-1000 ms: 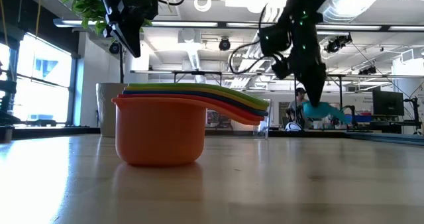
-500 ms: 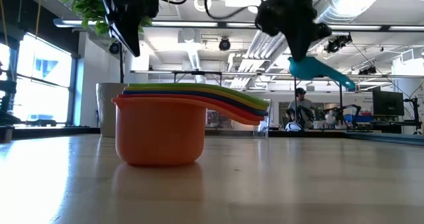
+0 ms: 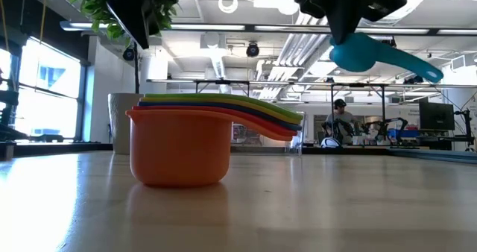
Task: Nest measuring cups in basket
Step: Stack the light blue measuring cup on top of the green measuring cup
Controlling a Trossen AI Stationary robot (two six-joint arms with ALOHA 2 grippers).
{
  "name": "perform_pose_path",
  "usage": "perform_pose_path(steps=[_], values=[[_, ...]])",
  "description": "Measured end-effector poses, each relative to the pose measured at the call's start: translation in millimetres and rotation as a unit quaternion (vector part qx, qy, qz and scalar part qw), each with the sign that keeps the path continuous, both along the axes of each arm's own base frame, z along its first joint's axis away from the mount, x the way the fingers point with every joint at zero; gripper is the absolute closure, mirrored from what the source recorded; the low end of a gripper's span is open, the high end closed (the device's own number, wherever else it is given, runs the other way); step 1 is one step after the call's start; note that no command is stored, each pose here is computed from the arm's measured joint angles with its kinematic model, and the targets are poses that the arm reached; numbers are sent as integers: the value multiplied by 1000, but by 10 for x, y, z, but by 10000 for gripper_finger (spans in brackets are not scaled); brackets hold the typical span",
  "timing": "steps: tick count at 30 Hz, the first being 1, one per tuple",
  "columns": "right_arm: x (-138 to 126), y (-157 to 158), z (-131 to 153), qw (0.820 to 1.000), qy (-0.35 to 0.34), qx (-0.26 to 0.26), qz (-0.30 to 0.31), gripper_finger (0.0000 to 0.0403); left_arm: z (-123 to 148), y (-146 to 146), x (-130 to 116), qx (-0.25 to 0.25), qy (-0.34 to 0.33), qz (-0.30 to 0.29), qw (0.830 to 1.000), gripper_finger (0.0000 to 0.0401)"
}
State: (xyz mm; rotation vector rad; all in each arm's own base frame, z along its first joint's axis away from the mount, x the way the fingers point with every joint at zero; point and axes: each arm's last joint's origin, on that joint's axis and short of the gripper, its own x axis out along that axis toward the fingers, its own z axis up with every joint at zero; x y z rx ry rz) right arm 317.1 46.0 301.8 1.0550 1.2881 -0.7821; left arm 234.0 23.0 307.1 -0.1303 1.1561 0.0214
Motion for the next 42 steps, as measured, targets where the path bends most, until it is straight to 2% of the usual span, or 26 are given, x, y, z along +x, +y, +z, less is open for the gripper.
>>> perform_pose_path(steps=[6,10,19,31,42], values=[[68,63,-124,1000,20,-4,-3,403,1,-277,12,-4,0,-50,999,392],[112,23,-143,1000,10,-12,-11,403,7,-459,22,-9,-9,-77,997,392],[148,6,-138,1000,-11,-26,7,403,-81,-831,249,-23,-55,-124,991,392],[142,-15,-141,998,-11,-54,38,403,-444,-1277,441,-28,-5,-169,985,392],[161,-145,-139,997,-14,-60,46,403,-822,-1681,679,-35,-18,-206,978,392]])
